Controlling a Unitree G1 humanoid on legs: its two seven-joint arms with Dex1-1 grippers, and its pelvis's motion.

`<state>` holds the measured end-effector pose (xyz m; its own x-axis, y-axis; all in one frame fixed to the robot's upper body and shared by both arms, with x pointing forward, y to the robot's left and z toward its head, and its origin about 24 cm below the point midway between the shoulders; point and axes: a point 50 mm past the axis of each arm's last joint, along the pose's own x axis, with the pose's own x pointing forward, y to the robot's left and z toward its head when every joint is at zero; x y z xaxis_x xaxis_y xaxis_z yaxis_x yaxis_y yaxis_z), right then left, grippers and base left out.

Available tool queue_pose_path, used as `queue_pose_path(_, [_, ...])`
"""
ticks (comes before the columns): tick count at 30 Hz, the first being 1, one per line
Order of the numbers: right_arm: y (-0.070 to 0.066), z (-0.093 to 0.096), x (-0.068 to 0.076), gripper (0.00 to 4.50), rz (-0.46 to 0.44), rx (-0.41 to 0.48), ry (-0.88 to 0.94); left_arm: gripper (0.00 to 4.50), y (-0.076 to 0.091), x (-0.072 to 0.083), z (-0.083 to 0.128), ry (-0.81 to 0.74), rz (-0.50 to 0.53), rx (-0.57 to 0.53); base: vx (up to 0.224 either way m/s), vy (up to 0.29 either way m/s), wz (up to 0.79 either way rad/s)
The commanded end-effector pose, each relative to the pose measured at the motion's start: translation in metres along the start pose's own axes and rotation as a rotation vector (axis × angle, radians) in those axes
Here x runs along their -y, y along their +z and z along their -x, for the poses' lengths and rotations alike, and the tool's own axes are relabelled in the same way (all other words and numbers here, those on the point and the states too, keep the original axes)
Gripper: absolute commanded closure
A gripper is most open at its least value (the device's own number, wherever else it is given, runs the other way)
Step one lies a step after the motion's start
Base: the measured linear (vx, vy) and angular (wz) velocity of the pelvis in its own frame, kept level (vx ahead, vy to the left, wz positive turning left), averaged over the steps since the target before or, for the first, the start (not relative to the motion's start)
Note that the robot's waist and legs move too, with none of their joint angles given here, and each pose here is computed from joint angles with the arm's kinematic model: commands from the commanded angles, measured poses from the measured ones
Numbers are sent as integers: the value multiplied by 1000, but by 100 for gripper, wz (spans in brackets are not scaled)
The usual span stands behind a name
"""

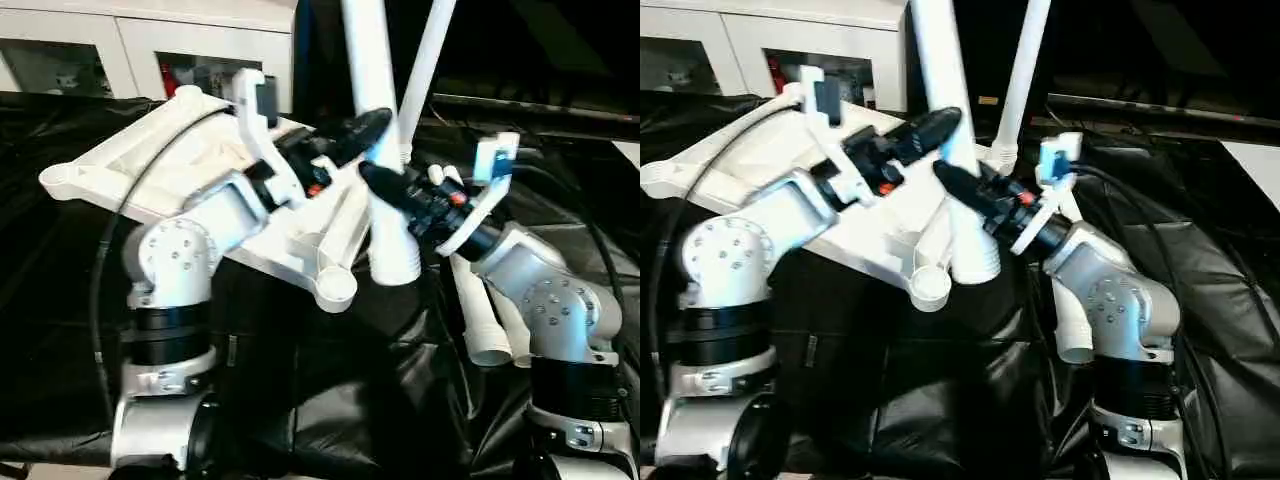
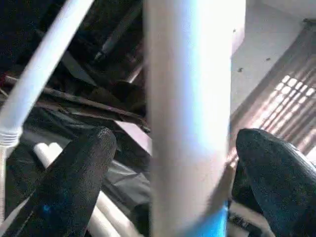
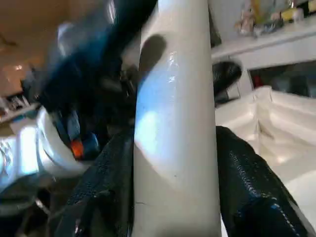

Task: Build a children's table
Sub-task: Pick table leg

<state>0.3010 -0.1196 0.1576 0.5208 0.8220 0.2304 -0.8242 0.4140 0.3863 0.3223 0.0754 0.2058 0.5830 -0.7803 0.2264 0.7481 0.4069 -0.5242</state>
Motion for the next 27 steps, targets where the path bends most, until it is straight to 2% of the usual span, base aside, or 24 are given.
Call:
queue_pose_path(1, [0, -2, -4, 264, 52, -23, 15, 0, 1, 5, -5, -12, -6, -20, 0, 0, 0])
queue_pose_path(4, [-3, -6, -4, 264, 78, -45, 2, 0, -2, 3, -6, 2, -9, -34, 0, 0, 0])
queue_pose_path(7, [-9, -15, 1, 264, 161, -83, -84, 0, -3, -3, -8, 81, 0, -37, 0, 0, 0])
queue_pose_path(9, [-11, -17, 2, 265, 180, -91, -109, 38, -3, -5, -8, 105, 3, -37, 0, 0, 0])
queue_pose_path(12, [-18, -25, 0, 265, 208, -110, -132, 38, -3, -10, -9, 174, 11, -19, 0, 0, 0])
queue_pose_path(13, [-21, -27, 0, 265, 215, -119, -134, 71, -3, -11, -10, 185, 10, -17, 0, 0, 0])
queue_pose_path(16, [-26, -29, 0, 265, 234, -136, -151, 81, -3, -12, -10, 205, 4, -17, 0, 0, 0])
queue_pose_path(18, [-27, -30, 1, 265, 243, -138, -160, 93, -3, -12, -10, 211, 4, -16, 0, 0, 0])
queue_pose_path(20, [-27, -31, 2, 265, 256, -140, -178, 126, -4, -12, -11, 227, 3, -12, 0, 0, 0])
queue_pose_path(23, [-28, -32, 4, 265, 275, -143, -195, 130, -4, -14, -12, 258, 1, -5, 0, 0, 0])
queue_pose_path(25, [-28, -32, 4, 265, 282, -143, -201, 161, -4, -16, -12, 280, 5, 0, 0, 0, 0])
queue_pose_path(27, [-28, -32, 5, 265, 285, -144, -204, 168, -4, -17, -12, 285, 5, 1, 0, 0, 0])
